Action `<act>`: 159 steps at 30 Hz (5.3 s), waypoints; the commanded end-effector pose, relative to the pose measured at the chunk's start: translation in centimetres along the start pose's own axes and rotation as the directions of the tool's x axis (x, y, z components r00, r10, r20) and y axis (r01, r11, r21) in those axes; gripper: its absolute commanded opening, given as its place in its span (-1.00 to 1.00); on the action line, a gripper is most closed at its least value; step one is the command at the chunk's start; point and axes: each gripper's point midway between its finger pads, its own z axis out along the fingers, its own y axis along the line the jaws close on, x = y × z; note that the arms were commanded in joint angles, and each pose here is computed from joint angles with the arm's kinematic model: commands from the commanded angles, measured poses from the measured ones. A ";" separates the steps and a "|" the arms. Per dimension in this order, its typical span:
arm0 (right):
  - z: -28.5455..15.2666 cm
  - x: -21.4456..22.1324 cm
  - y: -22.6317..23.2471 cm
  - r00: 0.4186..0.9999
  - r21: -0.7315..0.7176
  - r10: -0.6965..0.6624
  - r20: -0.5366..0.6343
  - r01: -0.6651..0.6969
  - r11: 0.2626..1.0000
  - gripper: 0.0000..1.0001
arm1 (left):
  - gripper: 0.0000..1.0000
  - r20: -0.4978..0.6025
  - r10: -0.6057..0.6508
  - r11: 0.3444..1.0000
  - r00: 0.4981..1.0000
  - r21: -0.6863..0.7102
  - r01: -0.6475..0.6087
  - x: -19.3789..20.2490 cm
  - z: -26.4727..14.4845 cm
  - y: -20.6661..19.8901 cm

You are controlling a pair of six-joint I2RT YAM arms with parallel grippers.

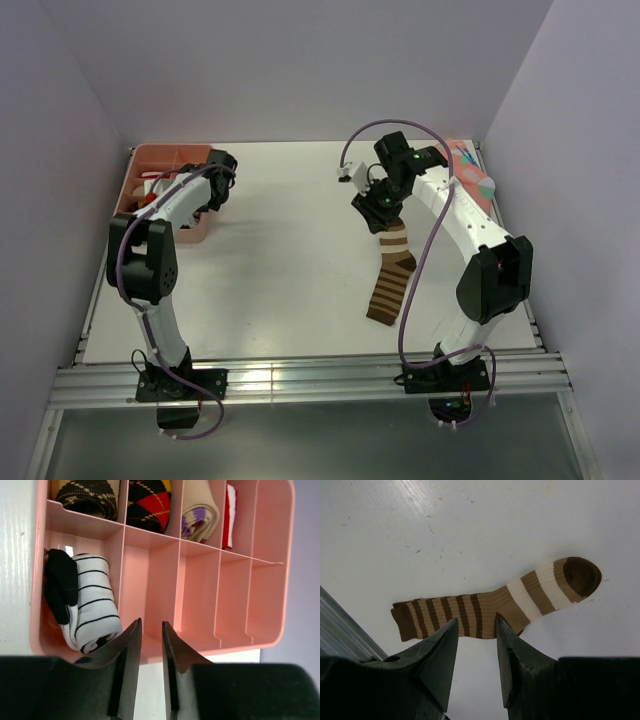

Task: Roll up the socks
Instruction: Place the sock in the storage box, then move the sock to the center of the board.

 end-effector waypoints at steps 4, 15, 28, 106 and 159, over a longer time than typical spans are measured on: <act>-1.1 -0.2 -0.4 0.999 0.036 0.000 0.036 -0.001 0.999 -0.12 | -0.46 -0.008 -0.536 0.844 0.844 -0.010 0.536 -0.3 0.3 -2.4; -0.9 0.3 -0.3 1.000 0.028 0.001 0.029 -0.002 1.000 -0.13 | -0.49 0.007 -0.542 0.840 0.840 -0.035 0.542 -0.9 0.5 -0.4; -1.0 0.4 -0.1 1.000 0.026 0.004 0.031 -0.005 1.000 -0.13 | -0.46 -0.010 -0.521 0.853 0.853 0.009 0.521 -1.5 -0.5 -0.9; 8.5 10.2 11.2 0.979 0.147 -0.031 -0.201 0.061 0.987 -0.07 | 0.07 -0.183 0.801 0.260 0.569 0.964 -0.057 3.1 -27.9 0.0; 7.6 8.5 0.1 0.944 0.177 0.143 -0.297 -0.093 0.980 0.04 | 0.11 -0.137 0.783 0.173 0.606 0.985 -0.002 0.3 -27.3 0.0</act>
